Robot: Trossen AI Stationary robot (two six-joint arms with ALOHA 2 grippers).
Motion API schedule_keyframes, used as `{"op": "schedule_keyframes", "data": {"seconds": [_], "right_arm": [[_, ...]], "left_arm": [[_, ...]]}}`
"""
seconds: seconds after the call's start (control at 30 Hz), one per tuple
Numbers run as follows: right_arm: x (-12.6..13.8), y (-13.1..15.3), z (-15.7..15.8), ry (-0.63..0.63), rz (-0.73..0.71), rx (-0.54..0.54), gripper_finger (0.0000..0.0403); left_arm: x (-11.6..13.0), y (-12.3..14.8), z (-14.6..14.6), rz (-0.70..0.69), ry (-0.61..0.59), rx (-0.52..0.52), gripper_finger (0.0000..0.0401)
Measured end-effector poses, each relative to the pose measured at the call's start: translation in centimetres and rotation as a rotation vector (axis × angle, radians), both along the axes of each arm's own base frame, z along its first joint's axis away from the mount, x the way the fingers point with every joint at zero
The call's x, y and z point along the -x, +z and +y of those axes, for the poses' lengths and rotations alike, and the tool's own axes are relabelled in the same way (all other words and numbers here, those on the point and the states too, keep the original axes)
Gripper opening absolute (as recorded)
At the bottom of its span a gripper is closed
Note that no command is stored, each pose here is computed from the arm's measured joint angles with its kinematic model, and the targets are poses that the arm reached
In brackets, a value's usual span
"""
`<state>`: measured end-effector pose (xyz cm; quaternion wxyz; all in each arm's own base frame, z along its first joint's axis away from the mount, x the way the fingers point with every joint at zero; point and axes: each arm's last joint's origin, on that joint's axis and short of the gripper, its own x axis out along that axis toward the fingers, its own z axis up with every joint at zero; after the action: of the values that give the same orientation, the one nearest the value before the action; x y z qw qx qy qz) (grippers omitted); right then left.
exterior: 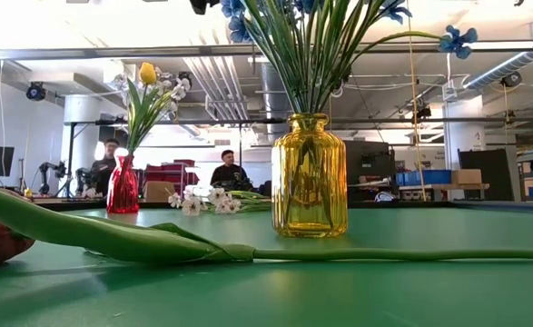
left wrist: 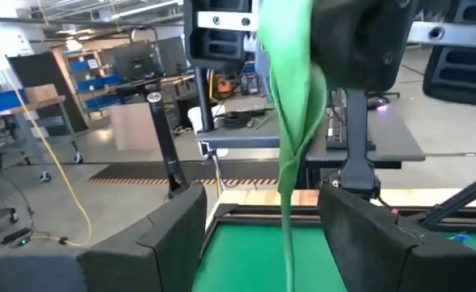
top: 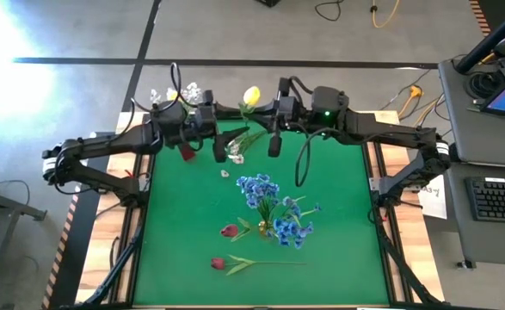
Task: Sort flowers into vase by color
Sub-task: Put the yellow flower into the red vase
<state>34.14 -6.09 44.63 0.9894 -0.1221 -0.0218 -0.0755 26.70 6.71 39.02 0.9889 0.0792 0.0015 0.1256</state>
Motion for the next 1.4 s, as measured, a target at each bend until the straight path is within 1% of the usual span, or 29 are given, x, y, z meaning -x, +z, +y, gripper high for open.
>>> {"op": "schedule_keyframes", "data": {"seconds": [0.13, 0.23, 0.33, 0.5, 0.53, 0.57, 0.63, 0.7, 0.83, 0.97, 1.1, 1.23, 1.4], "right_arm": [[-0.1, -0.1, 0.0, 0.000, 0.003, -0.002, 0.0013], [-0.2, -0.2, 0.0, -0.001, 0.011, 0.003, 0.0013], [-0.1, -0.2, 0.0, -0.001, 0.011, 0.005, 0.0013], [-0.2, -0.3, 0.0, 0.000, 0.013, -0.007, 0.0013], [-0.2, -0.3, -0.1, 0.000, 0.012, -0.015, 0.0013], [-0.2, -0.3, -0.1, 0.000, 0.013, -0.021, 0.0013], [-0.2, -0.3, -0.1, 0.000, 0.012, -0.034, 0.0017], [-0.2, -0.4, -0.1, -0.001, 0.017, -0.046, 0.0032], [-0.2, -0.4, -0.2, -0.008, 0.019, -0.078, 0.0086], [-0.1, -0.7, -0.1, -0.008, 0.049, -0.096, 0.0143], [0.5, -0.5, -0.1, -0.011, 0.066, -0.123, 0.0185], [1.6, 0.1, 0.1, -0.021, 0.073, -0.128, 0.0209], [3.4, 0.5, 0.0, -0.152, 0.125, -0.148, 0.0216]], "left_arm": [[-0.7, 0.2, 0.2, 0.002, -0.015, -0.011, 0.0216], [-1.1, 0.2, 0.2, 0.006, -0.015, -0.008, 0.0190], [-1.1, 0.2, 0.3, -0.003, -0.015, -0.002, 0.0140], [-1.0, 0.4, 0.2, -0.011, -0.016, 0.000, 0.0035], [-1.0, 0.4, 0.2, -0.009, -0.017, -0.001, 0.0018], [-0.9, 0.4, 0.2, -0.006, -0.018, -0.002, 0.0010], [-0.9, 0.4, 0.2, -0.006, -0.018, -0.003, 0.0012], [-0.9, 0.4, 0.2, -0.004, -0.017, -0.001, 0.0015], [-0.9, 0.3, 0.2, 0.003, -0.017, 0.002, 0.0003], [-0.6, 0.4, 0.1, 0.010, -0.017, 0.012, 0.0001], [0.2, 0.6, -0.1, 0.029, -0.017, 0.028, 0.0001], [1.6, 1.2, -0.4, 0.020, -0.017, 0.045, 0.0000], [4.2, 2.2, -1.1, -0.001, -0.004, 0.066, 0.0000]]}}
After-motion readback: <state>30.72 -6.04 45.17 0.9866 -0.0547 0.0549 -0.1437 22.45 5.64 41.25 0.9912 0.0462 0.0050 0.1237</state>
